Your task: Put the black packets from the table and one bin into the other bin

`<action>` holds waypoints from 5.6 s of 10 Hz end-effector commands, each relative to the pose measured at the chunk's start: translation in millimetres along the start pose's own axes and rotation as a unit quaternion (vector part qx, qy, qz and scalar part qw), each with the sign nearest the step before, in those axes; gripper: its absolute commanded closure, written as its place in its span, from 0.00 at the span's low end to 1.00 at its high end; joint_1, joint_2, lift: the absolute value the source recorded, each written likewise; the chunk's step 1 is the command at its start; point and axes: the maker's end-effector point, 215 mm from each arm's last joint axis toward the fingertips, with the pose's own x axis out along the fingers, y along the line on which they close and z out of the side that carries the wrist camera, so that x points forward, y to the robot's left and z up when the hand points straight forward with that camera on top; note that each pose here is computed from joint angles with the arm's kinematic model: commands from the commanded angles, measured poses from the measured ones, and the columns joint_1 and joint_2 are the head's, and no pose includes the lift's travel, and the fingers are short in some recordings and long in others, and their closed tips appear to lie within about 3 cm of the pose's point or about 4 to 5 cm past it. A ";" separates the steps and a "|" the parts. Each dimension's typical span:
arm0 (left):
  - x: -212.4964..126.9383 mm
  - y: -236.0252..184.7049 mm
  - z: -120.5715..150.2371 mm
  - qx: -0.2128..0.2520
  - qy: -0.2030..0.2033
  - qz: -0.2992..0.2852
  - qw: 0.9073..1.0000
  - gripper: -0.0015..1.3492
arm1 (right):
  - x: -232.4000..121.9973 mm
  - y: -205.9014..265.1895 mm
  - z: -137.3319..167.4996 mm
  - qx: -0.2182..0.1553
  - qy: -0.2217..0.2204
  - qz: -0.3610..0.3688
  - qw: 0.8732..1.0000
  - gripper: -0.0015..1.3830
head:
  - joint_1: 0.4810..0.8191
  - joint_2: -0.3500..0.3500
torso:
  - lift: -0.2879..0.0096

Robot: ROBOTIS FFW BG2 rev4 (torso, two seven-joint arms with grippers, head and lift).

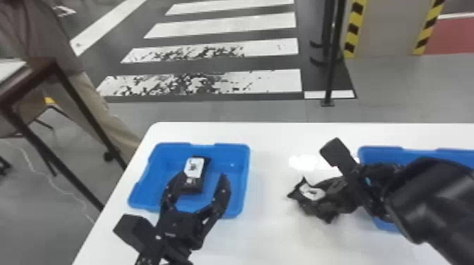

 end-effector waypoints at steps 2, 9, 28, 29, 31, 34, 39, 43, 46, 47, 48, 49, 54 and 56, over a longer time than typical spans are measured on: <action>-0.9 0.3 -2.2 -0.002 0.002 0.000 1.000 0.11 | 1.7 8.0 5.0 0.008 -0.009 0.010 1.000 0.80 | 0.63 0.77 | 0.60; -7.4 5.2 -7.1 0.003 0.008 0.000 1.000 0.11 | -145.0 -64.8 84.4 0.011 -0.197 -0.162 0.967 0.80 | 0.63 0.76 | 0.60; 12.0 107.5 -95.8 0.059 0.268 -0.006 0.962 0.11 | -285.2 -22.3 -47.3 0.126 -0.350 -0.269 0.888 0.19 | 0.63 0.47 | 0.60; 15.3 119.2 -94.1 0.065 0.278 0.005 0.958 0.11 | -282.1 -19.1 -45.5 0.128 -0.352 -0.262 0.889 0.19 | 0.63 0.53 | 0.60; 29.0 131.8 -85.2 0.086 0.287 0.018 0.954 0.11 | -277.7 -13.1 -40.8 0.132 -0.357 -0.250 0.890 0.19 | 0.63 0.62 | 0.60; 44.1 120.3 -101.2 0.081 0.312 0.010 0.947 0.11 | -264.8 -2.3 -31.1 0.131 -0.362 -0.228 0.894 0.19 | 0.63 0.66 | 0.60; 58.8 140.7 -122.4 0.100 0.335 0.024 0.937 0.11 | -260.0 8.4 -17.8 0.126 -0.374 -0.205 0.896 0.19 | 0.63 0.69 | 0.60; 74.4 142.9 -135.5 0.104 0.342 0.021 0.934 0.11 | -253.8 10.3 -17.1 0.129 -0.374 -0.196 0.897 0.19 | 0.63 0.72 | 0.60; 80.9 136.8 -139.7 0.108 0.342 0.014 0.934 0.20 | -247.6 12.4 -16.7 0.132 -0.374 -0.185 0.899 0.19 | 0.63 0.71 | 0.60; 75.8 142.9 -144.6 0.116 0.358 0.021 0.926 0.54 | -246.8 12.7 -17.5 0.133 -0.374 -0.184 0.899 0.19 | 0.63 0.71 | 0.60; 70.7 146.7 -149.3 0.116 0.369 0.027 0.922 0.86 | -247.1 12.6 -16.4 0.133 -0.376 -0.182 0.898 0.19 | 0.63 0.71 | 0.60; 69.2 147.8 -150.1 0.117 0.370 0.028 0.921 0.90 | -245.1 13.2 -18.1 0.137 -0.376 -0.179 0.899 0.19 | 0.63 0.72 | 0.60; 82.3 111.5 -112.4 0.081 0.254 -0.012 0.964 0.90 | -243.9 12.6 -18.8 0.141 -0.378 -0.174 0.898 0.19 | 0.63 0.72 | 0.60; 70.7 85.6 -56.3 0.049 0.174 -0.027 0.983 0.90 | -251.7 13.3 -5.1 0.138 -0.393 -0.169 0.893 0.19 | 0.63 0.68 | 0.60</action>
